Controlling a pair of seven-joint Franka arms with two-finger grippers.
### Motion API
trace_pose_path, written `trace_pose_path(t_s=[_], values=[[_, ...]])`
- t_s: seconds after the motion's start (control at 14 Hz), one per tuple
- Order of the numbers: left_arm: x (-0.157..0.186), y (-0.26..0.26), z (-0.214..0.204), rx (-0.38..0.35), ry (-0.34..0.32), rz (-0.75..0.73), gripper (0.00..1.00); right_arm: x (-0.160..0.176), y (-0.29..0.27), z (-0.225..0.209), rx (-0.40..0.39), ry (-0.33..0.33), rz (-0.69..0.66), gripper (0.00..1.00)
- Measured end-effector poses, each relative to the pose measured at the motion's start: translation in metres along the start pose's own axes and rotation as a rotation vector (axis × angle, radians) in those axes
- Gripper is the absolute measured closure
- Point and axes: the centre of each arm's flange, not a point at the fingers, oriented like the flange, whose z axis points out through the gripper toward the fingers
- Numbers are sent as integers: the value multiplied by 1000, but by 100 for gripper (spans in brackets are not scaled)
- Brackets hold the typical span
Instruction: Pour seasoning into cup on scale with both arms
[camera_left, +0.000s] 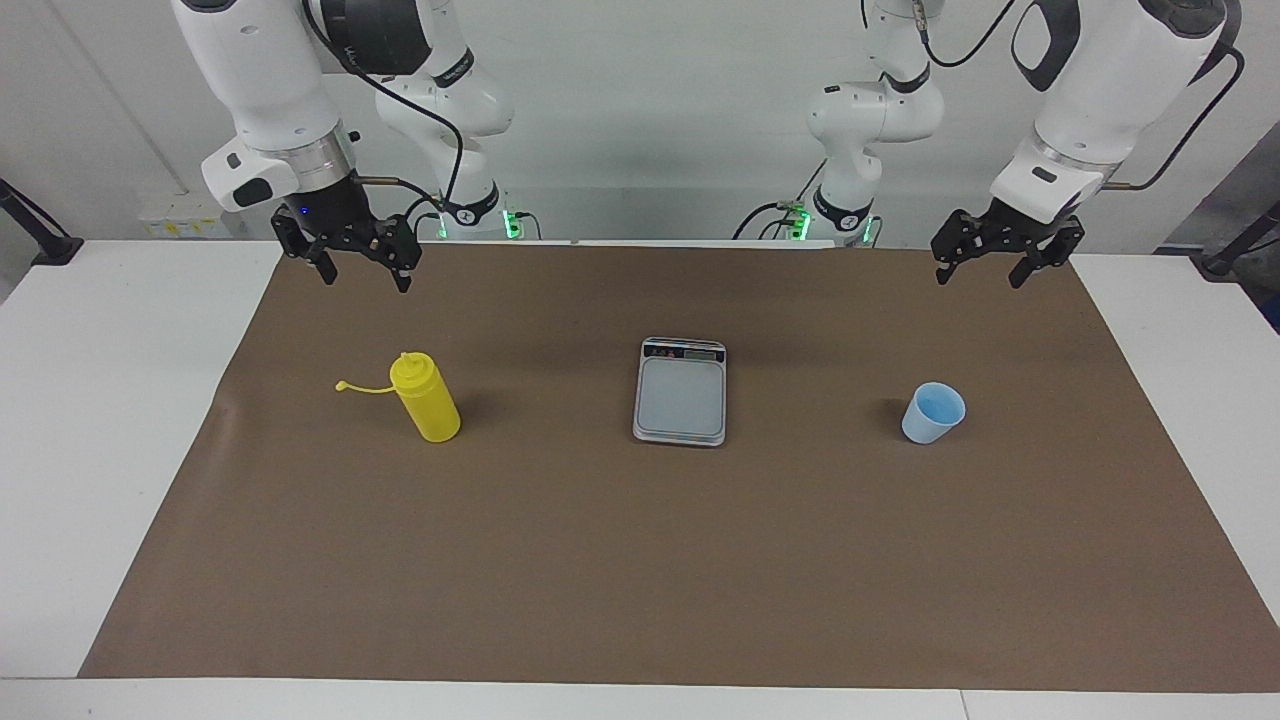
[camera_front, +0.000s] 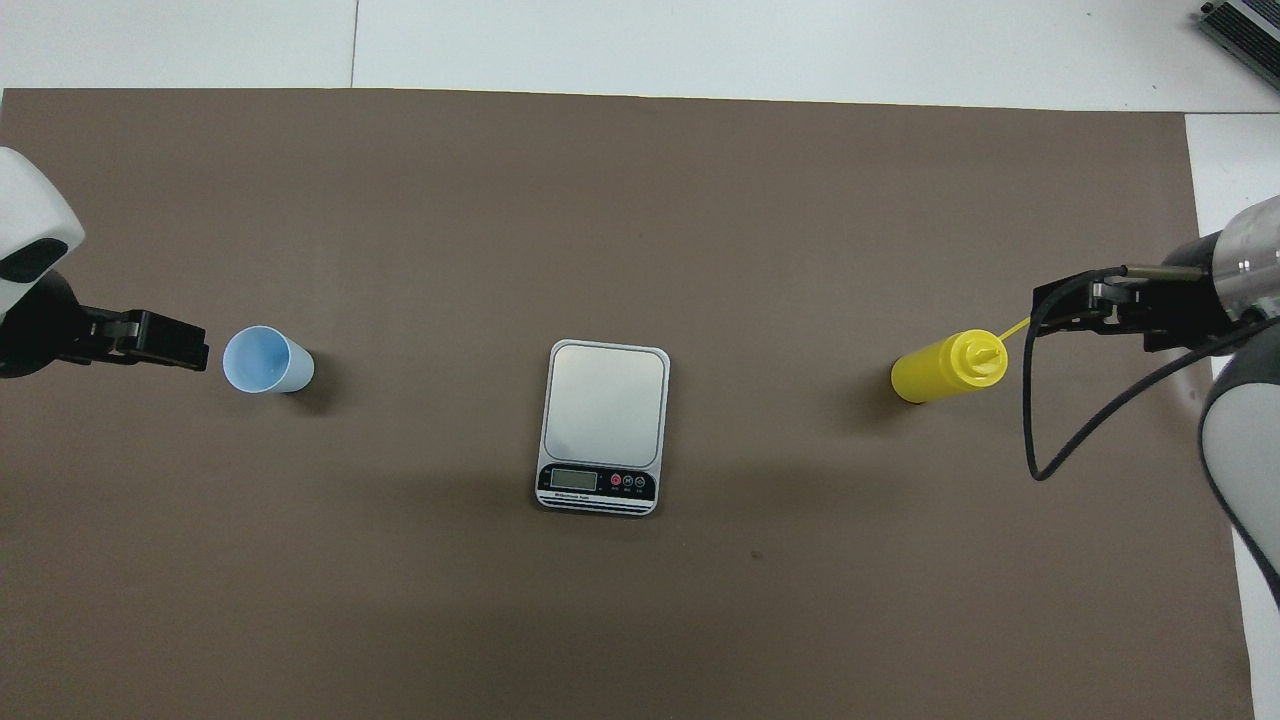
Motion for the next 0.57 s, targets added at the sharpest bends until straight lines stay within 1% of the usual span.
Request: trace_pose_path(t_s=[0.57], values=[[0,-1,0,0,0,-2,0,-1,0,2,-2,-12,-22,0]])
